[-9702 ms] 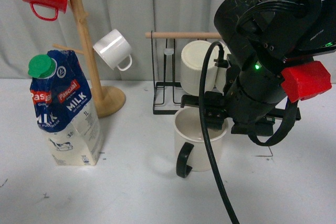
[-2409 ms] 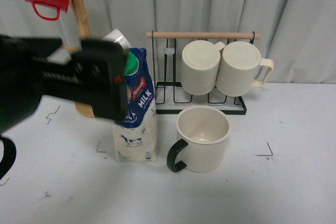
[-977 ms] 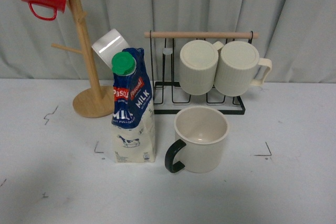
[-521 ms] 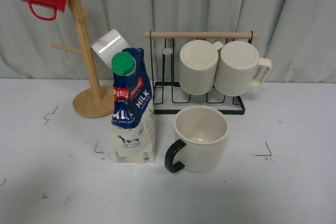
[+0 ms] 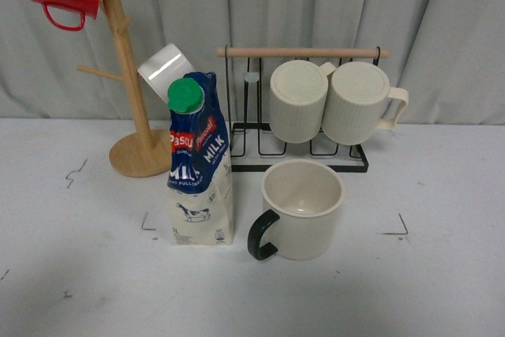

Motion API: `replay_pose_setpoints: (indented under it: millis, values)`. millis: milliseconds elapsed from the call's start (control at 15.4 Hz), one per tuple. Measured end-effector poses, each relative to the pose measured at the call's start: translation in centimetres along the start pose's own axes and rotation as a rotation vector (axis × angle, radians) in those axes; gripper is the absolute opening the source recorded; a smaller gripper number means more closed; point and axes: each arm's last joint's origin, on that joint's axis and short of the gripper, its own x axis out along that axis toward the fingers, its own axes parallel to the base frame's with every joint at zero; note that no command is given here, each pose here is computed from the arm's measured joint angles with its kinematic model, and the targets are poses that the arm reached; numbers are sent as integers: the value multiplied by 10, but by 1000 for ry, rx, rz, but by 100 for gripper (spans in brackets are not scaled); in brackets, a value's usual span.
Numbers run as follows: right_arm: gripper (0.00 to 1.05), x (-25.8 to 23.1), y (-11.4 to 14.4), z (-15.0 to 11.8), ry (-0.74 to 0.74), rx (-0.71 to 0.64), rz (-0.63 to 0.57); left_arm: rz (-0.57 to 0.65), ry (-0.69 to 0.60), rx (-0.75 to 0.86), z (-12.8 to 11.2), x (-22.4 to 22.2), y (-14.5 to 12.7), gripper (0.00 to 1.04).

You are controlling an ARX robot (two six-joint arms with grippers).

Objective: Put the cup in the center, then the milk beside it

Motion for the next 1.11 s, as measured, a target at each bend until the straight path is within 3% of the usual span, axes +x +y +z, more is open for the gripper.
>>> replay_pose_setpoints:
  millis: [130,195,521,586,1042,1107]
  values:
    - [98,0,0,0,0,0,0,-1,47,0,-6,-9,0,2]
    - [98,0,0,0,0,0,0,-1,-10,0,0,-11,0,2]
    - [98,0,0,0,0,0,1,0,11,0,-3,-11,0,2]
    - [98,0,0,0,0,0,1,0,12,0,-3,-11,0,9]
    - [98,0,0,0,0,0,1,0,12,0,-3,-11,0,94]
    - [98,0,0,0,0,0,0,0,11,0,-3,-11,0,99]
